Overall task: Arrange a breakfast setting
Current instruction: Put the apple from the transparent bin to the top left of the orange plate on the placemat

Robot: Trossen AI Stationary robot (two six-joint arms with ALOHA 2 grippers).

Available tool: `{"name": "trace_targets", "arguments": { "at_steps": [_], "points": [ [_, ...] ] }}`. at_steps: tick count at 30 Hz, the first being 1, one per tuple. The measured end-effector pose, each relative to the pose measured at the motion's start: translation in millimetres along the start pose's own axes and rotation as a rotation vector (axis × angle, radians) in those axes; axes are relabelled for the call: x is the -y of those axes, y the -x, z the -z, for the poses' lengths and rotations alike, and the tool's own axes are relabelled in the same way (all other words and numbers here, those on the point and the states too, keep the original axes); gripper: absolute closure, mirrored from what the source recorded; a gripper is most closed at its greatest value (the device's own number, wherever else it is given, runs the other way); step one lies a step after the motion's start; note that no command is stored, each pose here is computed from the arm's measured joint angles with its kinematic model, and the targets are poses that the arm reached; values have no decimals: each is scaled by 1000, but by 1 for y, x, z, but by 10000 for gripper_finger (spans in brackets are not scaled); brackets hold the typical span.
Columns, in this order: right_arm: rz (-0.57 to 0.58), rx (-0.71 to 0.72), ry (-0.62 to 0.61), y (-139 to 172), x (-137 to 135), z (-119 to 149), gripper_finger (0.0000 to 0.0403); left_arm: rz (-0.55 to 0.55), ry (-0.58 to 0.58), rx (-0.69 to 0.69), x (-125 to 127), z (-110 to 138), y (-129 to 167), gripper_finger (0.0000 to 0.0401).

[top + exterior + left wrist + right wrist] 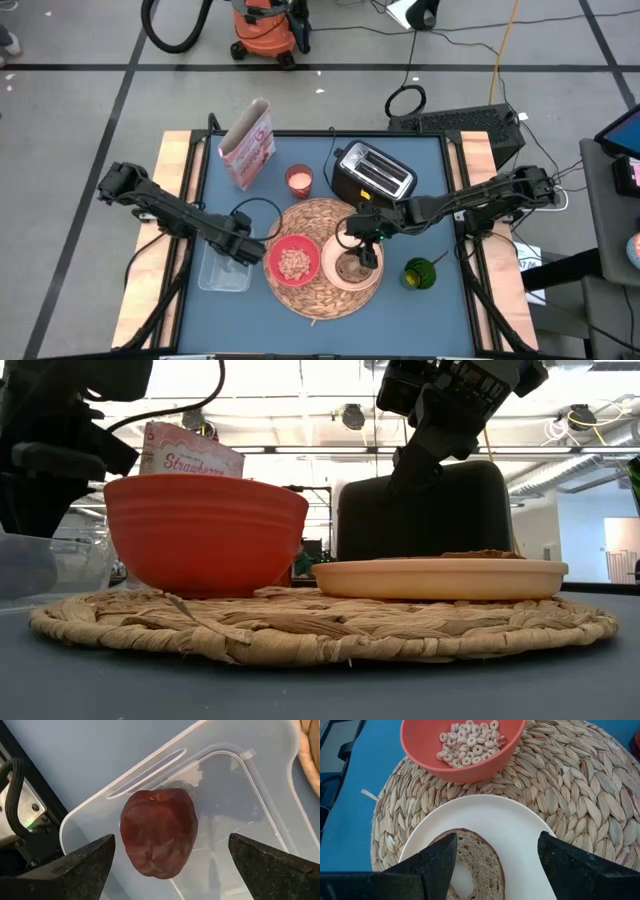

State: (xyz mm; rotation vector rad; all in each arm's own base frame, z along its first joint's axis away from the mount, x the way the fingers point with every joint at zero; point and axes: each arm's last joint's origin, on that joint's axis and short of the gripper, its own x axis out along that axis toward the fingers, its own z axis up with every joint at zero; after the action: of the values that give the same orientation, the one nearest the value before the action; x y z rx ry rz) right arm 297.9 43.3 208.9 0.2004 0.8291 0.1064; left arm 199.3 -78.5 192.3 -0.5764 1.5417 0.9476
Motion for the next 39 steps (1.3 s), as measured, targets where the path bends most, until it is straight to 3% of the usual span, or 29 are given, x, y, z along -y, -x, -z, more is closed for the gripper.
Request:
{"name": "trace_targets", "arguments": {
  "at_steps": [39],
  "points": [
    [0, 0, 0, 0, 0, 0, 135, -80, -96, -29, 14, 8, -33, 9]
  ]
}}
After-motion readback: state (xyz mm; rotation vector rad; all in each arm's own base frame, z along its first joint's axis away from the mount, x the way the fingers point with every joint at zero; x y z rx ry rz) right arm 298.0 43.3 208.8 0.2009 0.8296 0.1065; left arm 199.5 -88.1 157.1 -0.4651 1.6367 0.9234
